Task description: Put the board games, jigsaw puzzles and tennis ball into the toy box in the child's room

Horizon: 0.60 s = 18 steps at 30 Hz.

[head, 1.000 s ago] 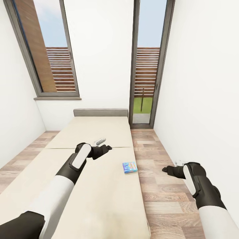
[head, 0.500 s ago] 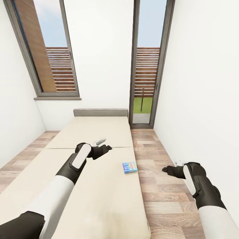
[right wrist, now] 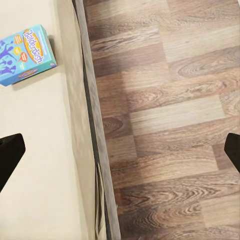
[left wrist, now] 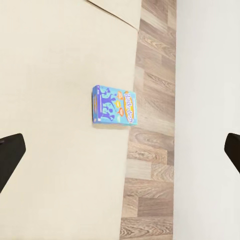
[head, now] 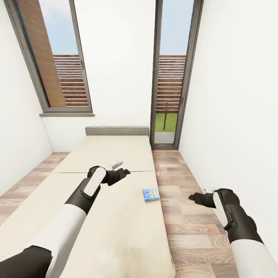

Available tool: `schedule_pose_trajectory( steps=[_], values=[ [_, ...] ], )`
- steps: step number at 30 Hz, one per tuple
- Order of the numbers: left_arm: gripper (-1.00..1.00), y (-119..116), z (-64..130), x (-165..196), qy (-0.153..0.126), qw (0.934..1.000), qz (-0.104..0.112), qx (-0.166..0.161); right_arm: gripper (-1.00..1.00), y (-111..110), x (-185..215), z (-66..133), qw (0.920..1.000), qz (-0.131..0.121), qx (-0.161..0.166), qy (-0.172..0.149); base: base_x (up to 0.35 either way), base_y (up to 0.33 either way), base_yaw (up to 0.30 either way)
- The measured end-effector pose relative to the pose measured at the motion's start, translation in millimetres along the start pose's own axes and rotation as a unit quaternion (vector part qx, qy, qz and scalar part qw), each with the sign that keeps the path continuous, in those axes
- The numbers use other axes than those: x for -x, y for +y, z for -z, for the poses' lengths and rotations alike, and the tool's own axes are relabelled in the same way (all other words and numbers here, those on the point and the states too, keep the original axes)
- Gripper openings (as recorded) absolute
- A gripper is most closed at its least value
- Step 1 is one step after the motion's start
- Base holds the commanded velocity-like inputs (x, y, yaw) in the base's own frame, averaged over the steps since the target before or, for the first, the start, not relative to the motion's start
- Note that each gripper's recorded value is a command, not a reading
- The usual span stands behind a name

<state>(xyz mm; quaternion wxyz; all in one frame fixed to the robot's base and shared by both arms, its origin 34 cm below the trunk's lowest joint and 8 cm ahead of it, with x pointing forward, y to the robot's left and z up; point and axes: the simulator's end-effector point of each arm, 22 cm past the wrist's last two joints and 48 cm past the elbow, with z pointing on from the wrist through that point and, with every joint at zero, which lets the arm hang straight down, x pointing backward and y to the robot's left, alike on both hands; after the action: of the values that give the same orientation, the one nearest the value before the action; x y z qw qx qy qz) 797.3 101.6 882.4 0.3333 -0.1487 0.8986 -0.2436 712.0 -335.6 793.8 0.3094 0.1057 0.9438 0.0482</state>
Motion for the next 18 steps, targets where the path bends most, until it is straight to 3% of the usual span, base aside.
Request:
schedule_pose_trajectory(
  steps=[7,18],
  values=[
    [1.00,3.0,-1.5,-0.9,0.003,1.0000,0.001,0.003,1.00,-2.3,0.2,-0.5,1.0000,0.001,-0.006,0.001,0.000,0.000,0.000],
    [1.00,30.7,5.8,37.8,-0.016,0.9995,0.006,0.027,1.00,4.1,21.4,7.5,0.9998,0.000,-0.006,-0.018,0.000,0.000,0.000]
  ],
)
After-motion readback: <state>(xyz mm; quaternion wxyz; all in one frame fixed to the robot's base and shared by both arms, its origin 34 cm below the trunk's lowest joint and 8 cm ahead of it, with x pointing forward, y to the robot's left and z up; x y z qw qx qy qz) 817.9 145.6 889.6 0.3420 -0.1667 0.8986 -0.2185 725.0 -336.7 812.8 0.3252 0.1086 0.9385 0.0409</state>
